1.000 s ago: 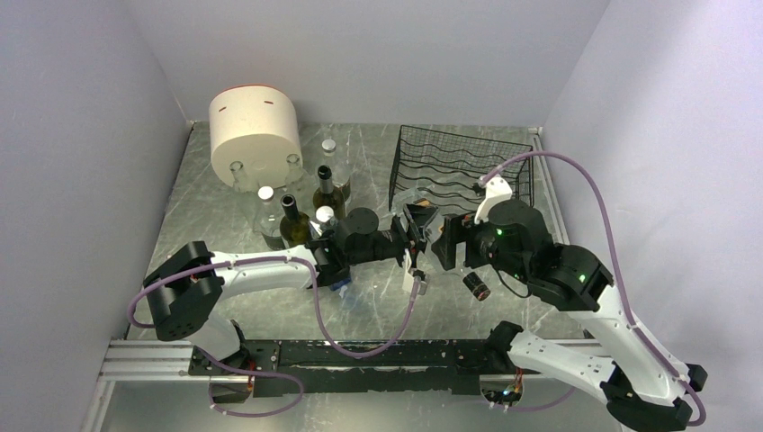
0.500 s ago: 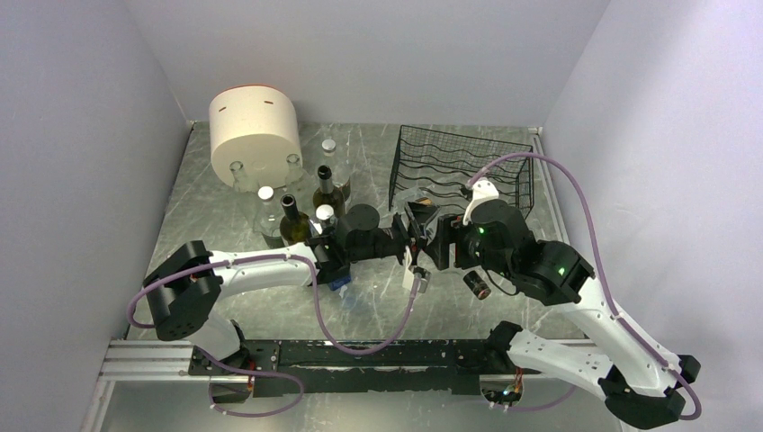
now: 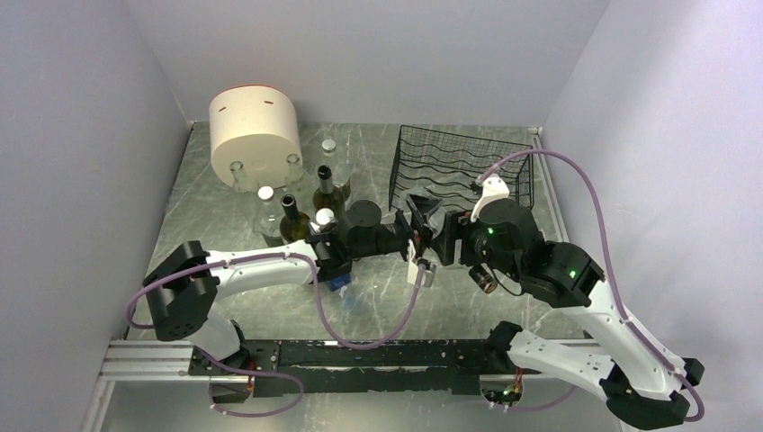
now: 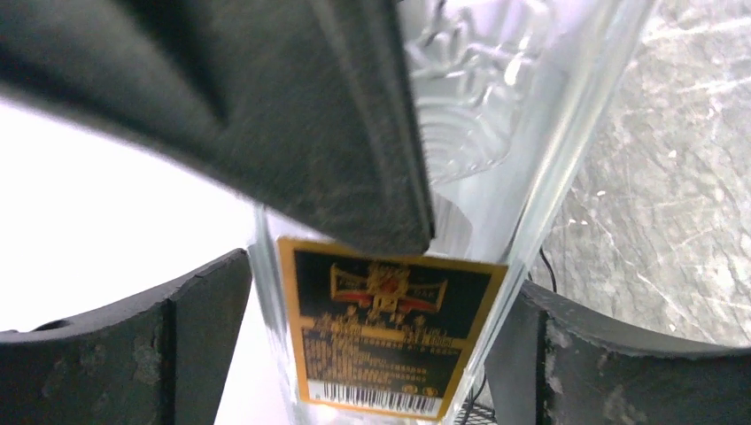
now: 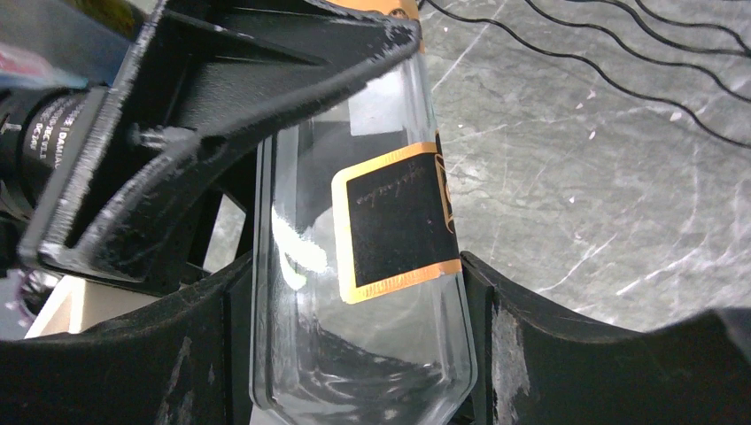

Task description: Put the wine bottle on the wine rack

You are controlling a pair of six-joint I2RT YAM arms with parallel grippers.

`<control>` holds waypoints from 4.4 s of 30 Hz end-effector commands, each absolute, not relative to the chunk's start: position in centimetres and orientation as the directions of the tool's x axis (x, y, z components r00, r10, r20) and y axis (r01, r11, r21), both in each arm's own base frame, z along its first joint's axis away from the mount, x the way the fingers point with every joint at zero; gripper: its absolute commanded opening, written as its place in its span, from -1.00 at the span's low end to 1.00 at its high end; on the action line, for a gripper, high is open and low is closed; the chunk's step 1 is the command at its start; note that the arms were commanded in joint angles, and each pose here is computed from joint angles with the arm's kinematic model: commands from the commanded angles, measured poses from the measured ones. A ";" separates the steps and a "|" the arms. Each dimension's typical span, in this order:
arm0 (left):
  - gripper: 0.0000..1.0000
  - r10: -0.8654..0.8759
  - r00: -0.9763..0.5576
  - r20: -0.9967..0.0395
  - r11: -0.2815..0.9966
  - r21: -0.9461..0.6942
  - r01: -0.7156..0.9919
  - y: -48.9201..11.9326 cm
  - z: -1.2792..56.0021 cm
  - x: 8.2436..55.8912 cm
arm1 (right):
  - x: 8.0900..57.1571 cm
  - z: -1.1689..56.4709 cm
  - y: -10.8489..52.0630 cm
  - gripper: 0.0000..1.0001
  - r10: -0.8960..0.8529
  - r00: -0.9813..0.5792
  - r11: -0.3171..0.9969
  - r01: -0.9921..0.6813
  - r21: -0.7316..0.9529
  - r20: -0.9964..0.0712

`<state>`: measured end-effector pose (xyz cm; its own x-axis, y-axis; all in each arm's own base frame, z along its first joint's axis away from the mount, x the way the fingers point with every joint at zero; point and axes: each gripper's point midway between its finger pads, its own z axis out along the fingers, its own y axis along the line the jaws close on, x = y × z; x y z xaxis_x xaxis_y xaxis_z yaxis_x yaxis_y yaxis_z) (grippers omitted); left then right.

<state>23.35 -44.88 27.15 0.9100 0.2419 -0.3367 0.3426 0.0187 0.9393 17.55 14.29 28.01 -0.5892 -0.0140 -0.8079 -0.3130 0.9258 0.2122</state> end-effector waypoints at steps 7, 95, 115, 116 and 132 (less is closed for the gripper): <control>0.97 0.041 0.915 -0.401 0.283 0.883 0.374 -43.4 38.3 20.4 | 19.1 33.8 9.6 -1.00 0.176 -0.390 0.962 -0.128 0.242 -0.904; 0.91 -0.041 -0.101 -0.994 0.729 -0.099 0.678 -27.1 40.9 20.1 | 34.6 15.1 17.3 -1.00 0.178 -0.177 0.979 -0.069 0.193 -0.968; 0.91 -0.017 -0.100 -0.995 0.752 -0.079 0.655 -25.8 39.3 20.0 | 41.2 15.0 18.2 -1.00 0.280 -0.070 0.960 0.021 0.279 -0.957; 0.91 -0.020 -0.099 -0.995 0.752 -0.081 0.655 -25.7 39.4 20.0 | 41.4 14.9 18.2 -1.00 0.283 -0.064 0.959 0.024 0.282 -0.957; 0.91 0.012 -0.105 -0.994 0.763 -0.059 0.644 -25.9 38.6 20.4 | 43.8 13.0 19.1 -0.51 0.329 -0.028 0.942 0.076 0.326 -0.944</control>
<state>20.07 -25.96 39.03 -0.1072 -0.0118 -0.9942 0.6578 0.7490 -0.0798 41.08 18.59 7.51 -0.2294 0.1806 -0.9564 0.0467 0.9835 0.1745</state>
